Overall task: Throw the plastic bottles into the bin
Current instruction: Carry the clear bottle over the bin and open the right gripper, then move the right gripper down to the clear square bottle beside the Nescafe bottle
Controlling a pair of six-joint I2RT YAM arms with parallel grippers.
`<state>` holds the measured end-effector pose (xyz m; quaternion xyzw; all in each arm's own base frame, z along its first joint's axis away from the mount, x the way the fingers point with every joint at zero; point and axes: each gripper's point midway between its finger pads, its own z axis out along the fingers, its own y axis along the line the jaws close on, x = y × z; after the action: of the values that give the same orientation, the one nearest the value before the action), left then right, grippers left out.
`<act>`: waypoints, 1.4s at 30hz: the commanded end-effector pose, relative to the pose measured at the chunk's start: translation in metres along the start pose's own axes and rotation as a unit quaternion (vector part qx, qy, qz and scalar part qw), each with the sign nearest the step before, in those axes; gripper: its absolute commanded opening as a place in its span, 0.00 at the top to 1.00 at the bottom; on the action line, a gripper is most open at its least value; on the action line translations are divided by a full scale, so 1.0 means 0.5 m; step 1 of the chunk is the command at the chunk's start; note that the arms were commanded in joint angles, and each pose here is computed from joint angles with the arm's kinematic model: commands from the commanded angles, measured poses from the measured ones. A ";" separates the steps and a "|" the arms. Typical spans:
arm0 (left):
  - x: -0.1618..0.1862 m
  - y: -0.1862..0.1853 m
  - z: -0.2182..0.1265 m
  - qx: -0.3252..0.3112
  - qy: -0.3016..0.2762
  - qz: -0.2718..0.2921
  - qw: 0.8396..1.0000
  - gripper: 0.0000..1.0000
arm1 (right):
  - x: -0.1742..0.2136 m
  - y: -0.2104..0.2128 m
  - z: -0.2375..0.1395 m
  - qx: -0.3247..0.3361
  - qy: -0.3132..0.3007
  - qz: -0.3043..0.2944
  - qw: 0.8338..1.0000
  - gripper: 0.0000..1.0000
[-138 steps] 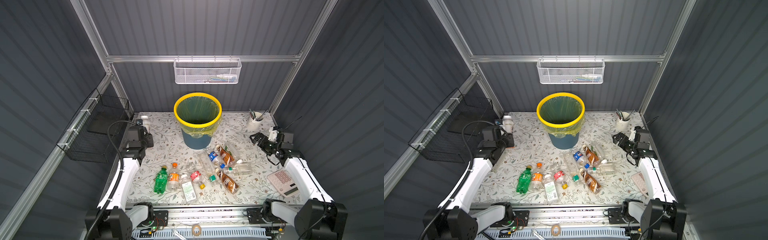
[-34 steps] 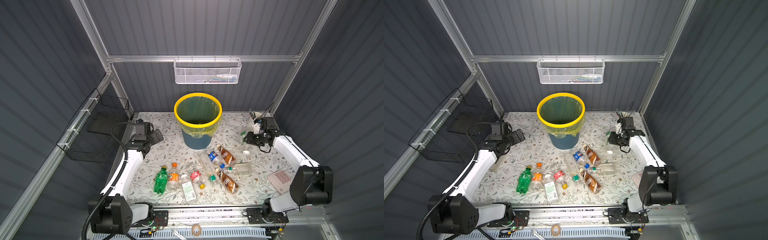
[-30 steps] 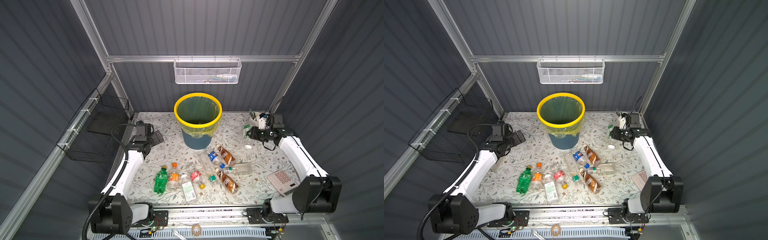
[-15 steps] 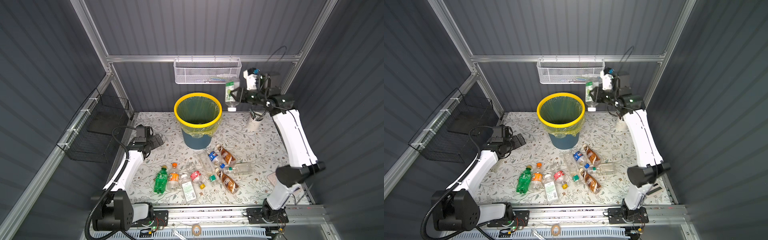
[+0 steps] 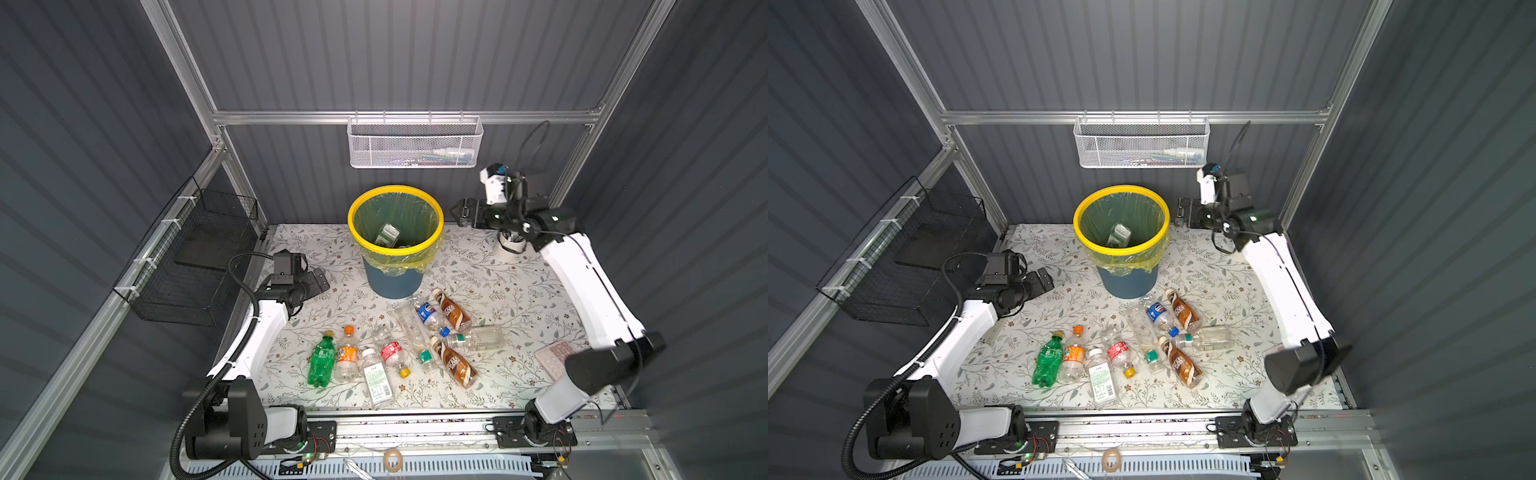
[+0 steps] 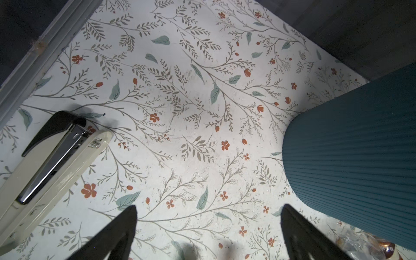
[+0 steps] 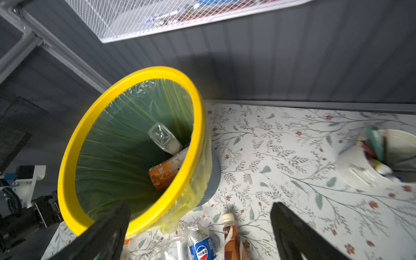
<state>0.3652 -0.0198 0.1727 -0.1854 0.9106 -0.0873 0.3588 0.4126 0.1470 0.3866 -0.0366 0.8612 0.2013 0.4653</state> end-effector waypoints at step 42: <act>0.022 -0.016 0.018 0.043 -0.007 0.004 0.999 0.00 | 0.691 -0.239 -0.037 0.336 0.142 0.518 0.773 0.01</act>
<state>0.3682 -0.0302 0.1694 -0.1714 0.8995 -0.1218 0.3829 0.2219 0.0750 0.0747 0.5260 0.8322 0.1123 0.1345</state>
